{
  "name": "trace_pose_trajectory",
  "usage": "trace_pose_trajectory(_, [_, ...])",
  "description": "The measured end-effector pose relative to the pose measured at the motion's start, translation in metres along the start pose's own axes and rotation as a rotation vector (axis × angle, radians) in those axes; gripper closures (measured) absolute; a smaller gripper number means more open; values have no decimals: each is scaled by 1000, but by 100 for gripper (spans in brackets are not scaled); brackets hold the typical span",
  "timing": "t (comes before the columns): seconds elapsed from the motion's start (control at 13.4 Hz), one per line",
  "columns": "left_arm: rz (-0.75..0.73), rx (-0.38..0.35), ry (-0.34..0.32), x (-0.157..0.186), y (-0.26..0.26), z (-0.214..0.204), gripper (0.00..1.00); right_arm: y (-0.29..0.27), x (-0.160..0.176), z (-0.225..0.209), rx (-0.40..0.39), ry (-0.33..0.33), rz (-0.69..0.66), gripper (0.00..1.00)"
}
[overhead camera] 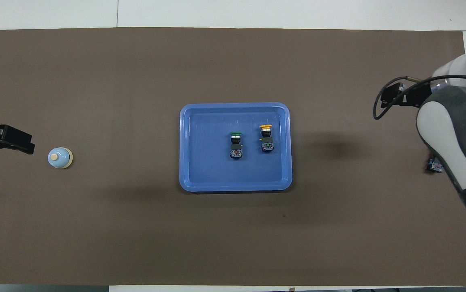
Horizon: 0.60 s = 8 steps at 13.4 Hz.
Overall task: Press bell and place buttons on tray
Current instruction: 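Withdraw the right gripper to the red-cap button, then grasp the red-cap button with the right gripper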
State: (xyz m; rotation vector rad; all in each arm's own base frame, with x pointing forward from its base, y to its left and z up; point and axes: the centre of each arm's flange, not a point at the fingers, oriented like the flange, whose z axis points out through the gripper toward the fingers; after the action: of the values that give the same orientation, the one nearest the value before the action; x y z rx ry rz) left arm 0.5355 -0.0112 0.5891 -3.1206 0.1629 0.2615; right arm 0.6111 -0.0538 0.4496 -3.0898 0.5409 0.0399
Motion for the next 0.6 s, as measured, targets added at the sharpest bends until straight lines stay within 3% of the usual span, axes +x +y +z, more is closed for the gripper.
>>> trace_pose_trajectory(0.15, [0, 0, 0, 0, 0, 0, 0, 62, 4, 25, -8, 0, 11, 0])
trace_pose_trajectory(0.3, [0, 0, 0, 0, 0, 0, 0, 117, -9, 64, -6, 44, 38, 0])
trace_pose_trajectory(0.6, [0, 0, 0, 0, 0, 0, 0, 162, -54, 114, -8, 71, 77, 0])
